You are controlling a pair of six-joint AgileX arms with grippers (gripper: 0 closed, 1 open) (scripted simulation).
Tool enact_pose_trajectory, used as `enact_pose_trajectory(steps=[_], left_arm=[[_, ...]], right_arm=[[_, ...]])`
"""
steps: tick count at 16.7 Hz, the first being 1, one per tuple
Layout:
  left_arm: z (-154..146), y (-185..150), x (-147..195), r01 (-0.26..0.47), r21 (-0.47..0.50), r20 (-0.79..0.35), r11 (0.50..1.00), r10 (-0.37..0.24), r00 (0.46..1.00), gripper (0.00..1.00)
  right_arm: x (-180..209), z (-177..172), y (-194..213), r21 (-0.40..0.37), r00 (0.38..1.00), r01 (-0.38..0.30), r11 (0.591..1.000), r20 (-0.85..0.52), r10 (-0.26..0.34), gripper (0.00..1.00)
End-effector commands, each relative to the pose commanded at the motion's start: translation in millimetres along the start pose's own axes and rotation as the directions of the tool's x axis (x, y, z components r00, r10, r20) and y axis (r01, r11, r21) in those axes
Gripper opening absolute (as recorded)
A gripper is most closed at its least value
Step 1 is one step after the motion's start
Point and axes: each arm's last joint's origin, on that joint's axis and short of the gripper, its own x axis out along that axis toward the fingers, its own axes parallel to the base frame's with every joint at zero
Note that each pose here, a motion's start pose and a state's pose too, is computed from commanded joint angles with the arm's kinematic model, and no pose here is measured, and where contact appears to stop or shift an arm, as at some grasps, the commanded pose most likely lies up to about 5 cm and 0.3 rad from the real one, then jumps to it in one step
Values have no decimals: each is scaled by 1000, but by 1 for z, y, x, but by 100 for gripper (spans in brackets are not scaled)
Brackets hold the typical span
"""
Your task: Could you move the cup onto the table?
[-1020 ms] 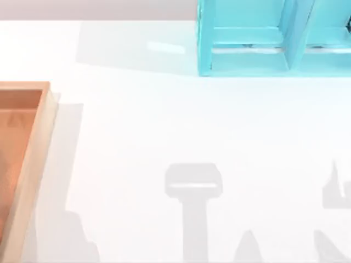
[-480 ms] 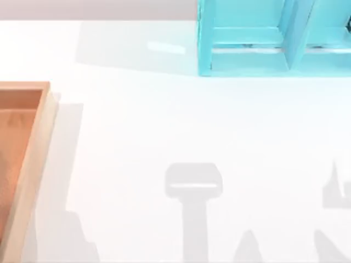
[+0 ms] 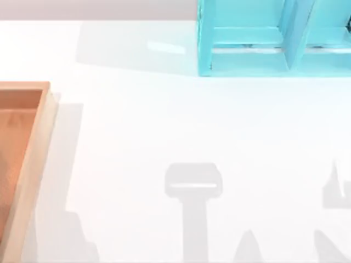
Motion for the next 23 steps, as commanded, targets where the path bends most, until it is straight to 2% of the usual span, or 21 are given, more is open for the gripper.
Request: enact_pose_trajectory(steps=[3,7,12,16,23], left_arm=[[0,3,-4,-1,-14,11,1000,1,1000,0],[4,2,-25,4,-51,25,999,-3,1000,0],[13,-46,-63,13,-18,1,1000,-13,1000,0],[8,-89,-91,3,2,-3,1000,-3,1000,0],[4,-99,-99,0,0,-3,1000,0,1000,0]], right_arm=[[0,0,0,0,1000,0,1000,0,0,100],[0,0,0,0,1000,0,1000,0,0,100],[0,0,0,0,1000,0,1000,0,0,100],[0,0,0,0,1000,0,1000,0,0,100],[0,0,0,0,1000,0,1000,0,0,100]])
